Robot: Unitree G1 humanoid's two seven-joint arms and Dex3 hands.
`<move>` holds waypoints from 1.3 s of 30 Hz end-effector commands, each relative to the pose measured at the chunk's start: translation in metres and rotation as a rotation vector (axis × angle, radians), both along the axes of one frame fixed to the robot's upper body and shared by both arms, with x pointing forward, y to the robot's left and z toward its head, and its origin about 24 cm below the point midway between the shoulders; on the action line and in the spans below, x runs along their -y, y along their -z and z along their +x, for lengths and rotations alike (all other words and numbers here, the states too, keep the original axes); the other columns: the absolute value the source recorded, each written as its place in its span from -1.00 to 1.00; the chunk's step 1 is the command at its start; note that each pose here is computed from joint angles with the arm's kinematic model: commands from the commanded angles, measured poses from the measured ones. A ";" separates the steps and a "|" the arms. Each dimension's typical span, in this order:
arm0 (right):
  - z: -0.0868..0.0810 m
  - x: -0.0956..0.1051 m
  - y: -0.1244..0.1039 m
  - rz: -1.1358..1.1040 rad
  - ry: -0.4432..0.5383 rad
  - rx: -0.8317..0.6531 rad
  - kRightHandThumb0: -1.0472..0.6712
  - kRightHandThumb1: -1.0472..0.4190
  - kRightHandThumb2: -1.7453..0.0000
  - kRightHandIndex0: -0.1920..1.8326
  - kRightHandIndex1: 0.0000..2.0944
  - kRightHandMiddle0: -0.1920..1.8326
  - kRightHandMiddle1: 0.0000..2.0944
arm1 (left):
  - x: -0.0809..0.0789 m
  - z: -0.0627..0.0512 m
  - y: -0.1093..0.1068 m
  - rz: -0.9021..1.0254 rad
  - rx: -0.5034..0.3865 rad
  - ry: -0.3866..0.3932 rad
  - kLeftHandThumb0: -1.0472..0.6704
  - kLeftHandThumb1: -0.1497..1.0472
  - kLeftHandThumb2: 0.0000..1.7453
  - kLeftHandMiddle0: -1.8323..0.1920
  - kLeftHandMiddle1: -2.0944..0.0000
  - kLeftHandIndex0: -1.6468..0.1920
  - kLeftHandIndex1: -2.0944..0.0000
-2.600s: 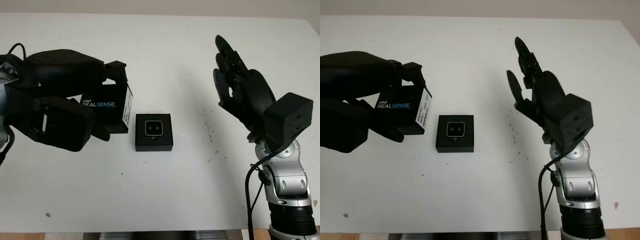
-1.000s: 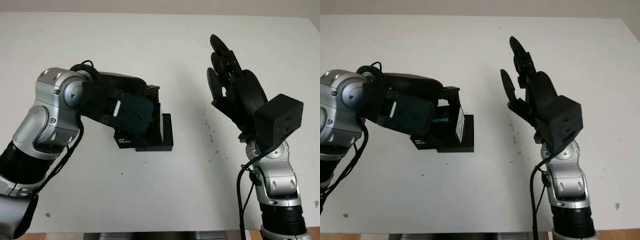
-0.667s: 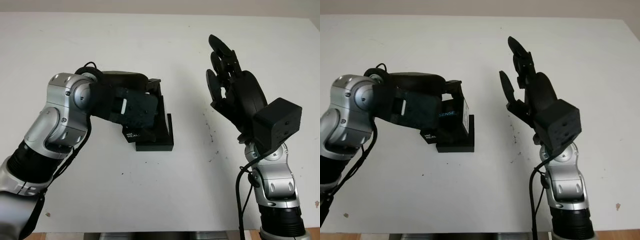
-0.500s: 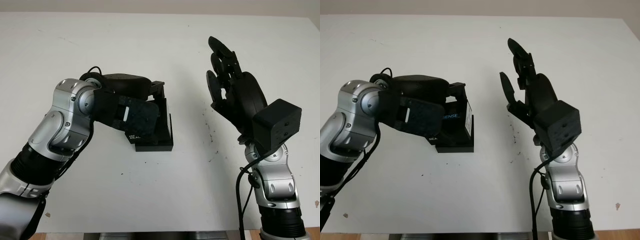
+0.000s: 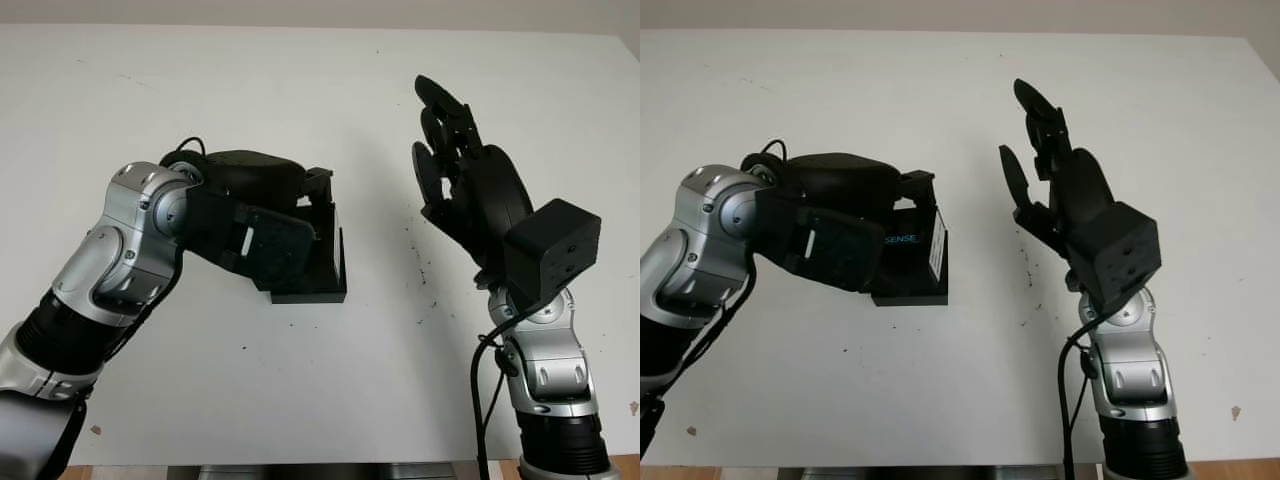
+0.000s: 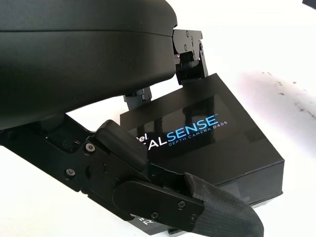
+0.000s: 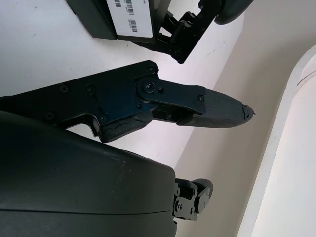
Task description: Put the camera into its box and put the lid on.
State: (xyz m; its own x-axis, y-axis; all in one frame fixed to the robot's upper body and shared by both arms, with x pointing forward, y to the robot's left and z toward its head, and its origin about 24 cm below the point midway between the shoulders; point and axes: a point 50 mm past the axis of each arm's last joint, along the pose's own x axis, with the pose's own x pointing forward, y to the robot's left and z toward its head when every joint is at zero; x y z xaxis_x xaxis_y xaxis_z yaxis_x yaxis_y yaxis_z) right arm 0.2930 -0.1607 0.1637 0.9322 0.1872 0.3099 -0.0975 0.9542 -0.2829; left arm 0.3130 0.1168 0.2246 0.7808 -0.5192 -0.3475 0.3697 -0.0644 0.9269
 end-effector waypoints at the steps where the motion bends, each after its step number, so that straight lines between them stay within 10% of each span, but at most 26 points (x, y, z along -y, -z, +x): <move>1: -0.001 0.000 -0.002 0.006 0.002 0.015 -0.66 -1.00 0.32 -0.83 -0.95 -1.00 -0.58 | 0.002 -0.003 0.005 -0.008 -0.042 0.006 -0.12 1.00 -0.46 -0.45 -1.00 0.09 -1.00; 8: 0.000 -0.001 -0.003 0.001 -0.001 0.018 -0.65 -1.00 0.31 -0.83 -0.95 -1.00 -0.58 | 0.007 -0.008 0.007 -0.069 -0.152 -0.018 -0.14 1.00 -0.45 -0.34 -1.00 0.18 -1.00; 14: 0.000 -0.003 -0.002 0.002 -0.007 0.021 -0.67 -1.00 0.31 -0.83 -0.95 -1.00 -0.58 | 0.013 -0.012 0.005 -0.147 -0.193 -0.020 -0.29 1.00 -0.45 0.25 -0.73 0.25 -0.98; 16: 0.000 -0.003 -0.001 0.002 -0.005 0.016 -0.66 -1.00 0.30 -0.83 -0.95 -1.00 -0.57 | 0.016 -0.012 0.003 -0.117 -0.211 -0.056 -0.38 1.00 -0.45 0.54 -0.66 0.60 -0.92; 19: -0.001 -0.004 -0.001 0.008 0.001 0.004 -0.65 -1.00 0.31 -0.83 -0.95 -1.00 -0.57 | 0.020 -0.014 0.001 -0.070 -0.230 -0.089 -0.48 1.00 -0.46 0.82 0.18 0.95 0.54; 21: -0.001 -0.003 0.000 -0.001 0.013 -0.011 -0.67 -1.00 0.31 -0.84 -0.95 -0.99 -0.59 | 0.021 -0.016 0.002 -0.054 -0.236 -0.089 -0.51 1.00 -0.44 0.84 0.69 0.99 0.89; 25: -0.002 -0.003 0.001 -0.004 0.020 -0.032 -0.69 -1.00 0.32 -0.86 -0.96 -0.97 -0.61 | 0.022 -0.018 0.001 -0.003 -0.212 -0.064 -0.55 1.00 -0.41 0.99 0.98 1.00 0.99; 39: 0.000 -0.001 0.000 -0.006 0.009 -0.030 -0.67 -1.00 0.32 -0.87 -0.96 -0.92 -0.71 | 0.020 -0.022 0.002 0.026 -0.207 -0.026 -0.57 1.00 -0.43 1.00 1.00 1.00 1.00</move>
State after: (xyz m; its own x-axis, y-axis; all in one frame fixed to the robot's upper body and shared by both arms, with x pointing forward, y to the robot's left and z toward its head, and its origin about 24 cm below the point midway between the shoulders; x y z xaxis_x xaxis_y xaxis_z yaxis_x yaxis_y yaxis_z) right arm 0.2933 -0.1582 0.1614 0.9480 0.1794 0.2628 -0.1005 0.9525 -0.2876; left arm 0.2943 0.0975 0.2224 0.7086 -0.4850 -0.5125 0.5603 -0.0548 0.8265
